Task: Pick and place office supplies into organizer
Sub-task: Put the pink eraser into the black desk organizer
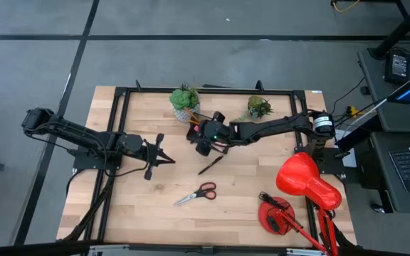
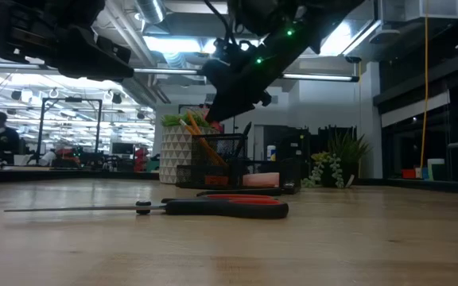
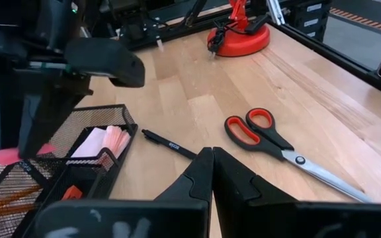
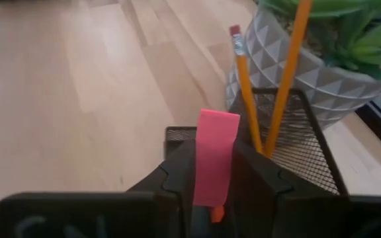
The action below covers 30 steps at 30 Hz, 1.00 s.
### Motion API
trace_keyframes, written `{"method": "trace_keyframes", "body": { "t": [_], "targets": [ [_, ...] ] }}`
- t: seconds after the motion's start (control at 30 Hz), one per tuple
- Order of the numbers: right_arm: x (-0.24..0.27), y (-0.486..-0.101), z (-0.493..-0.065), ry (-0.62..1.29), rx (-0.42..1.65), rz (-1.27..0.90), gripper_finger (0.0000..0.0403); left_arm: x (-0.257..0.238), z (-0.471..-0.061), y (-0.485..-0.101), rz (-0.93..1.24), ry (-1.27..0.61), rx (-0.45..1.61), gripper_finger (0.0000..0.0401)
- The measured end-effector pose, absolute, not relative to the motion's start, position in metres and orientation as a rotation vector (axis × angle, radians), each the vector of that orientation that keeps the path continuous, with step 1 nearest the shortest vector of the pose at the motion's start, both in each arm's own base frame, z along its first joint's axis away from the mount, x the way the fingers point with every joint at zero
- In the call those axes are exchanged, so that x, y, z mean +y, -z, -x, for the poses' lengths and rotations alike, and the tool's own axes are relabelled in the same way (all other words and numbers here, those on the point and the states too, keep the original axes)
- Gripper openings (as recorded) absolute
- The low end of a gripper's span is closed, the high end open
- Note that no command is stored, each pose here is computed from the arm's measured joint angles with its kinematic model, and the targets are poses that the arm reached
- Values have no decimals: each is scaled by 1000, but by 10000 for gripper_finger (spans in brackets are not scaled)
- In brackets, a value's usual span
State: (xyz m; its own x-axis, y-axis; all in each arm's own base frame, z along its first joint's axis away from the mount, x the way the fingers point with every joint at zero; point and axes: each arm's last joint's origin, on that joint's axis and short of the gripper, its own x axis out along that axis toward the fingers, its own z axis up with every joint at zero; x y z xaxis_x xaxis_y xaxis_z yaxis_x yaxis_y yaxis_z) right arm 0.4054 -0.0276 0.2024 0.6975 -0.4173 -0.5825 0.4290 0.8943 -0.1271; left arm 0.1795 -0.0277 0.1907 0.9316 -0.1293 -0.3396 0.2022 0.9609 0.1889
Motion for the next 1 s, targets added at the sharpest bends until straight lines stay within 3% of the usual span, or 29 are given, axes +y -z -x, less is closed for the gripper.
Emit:
{"method": "trace_keyframes", "body": {
  "t": [0.47, 1.0],
  "targets": [
    [-26, -190, -407, 458, 704, 14, 94, -27, -180, -191, -227, 153, 332, 1],
    [-28, -178, -449, 433, 946, 80, 94, -27, -180, -191, -239, 155, 329, 1]
  ]
}}
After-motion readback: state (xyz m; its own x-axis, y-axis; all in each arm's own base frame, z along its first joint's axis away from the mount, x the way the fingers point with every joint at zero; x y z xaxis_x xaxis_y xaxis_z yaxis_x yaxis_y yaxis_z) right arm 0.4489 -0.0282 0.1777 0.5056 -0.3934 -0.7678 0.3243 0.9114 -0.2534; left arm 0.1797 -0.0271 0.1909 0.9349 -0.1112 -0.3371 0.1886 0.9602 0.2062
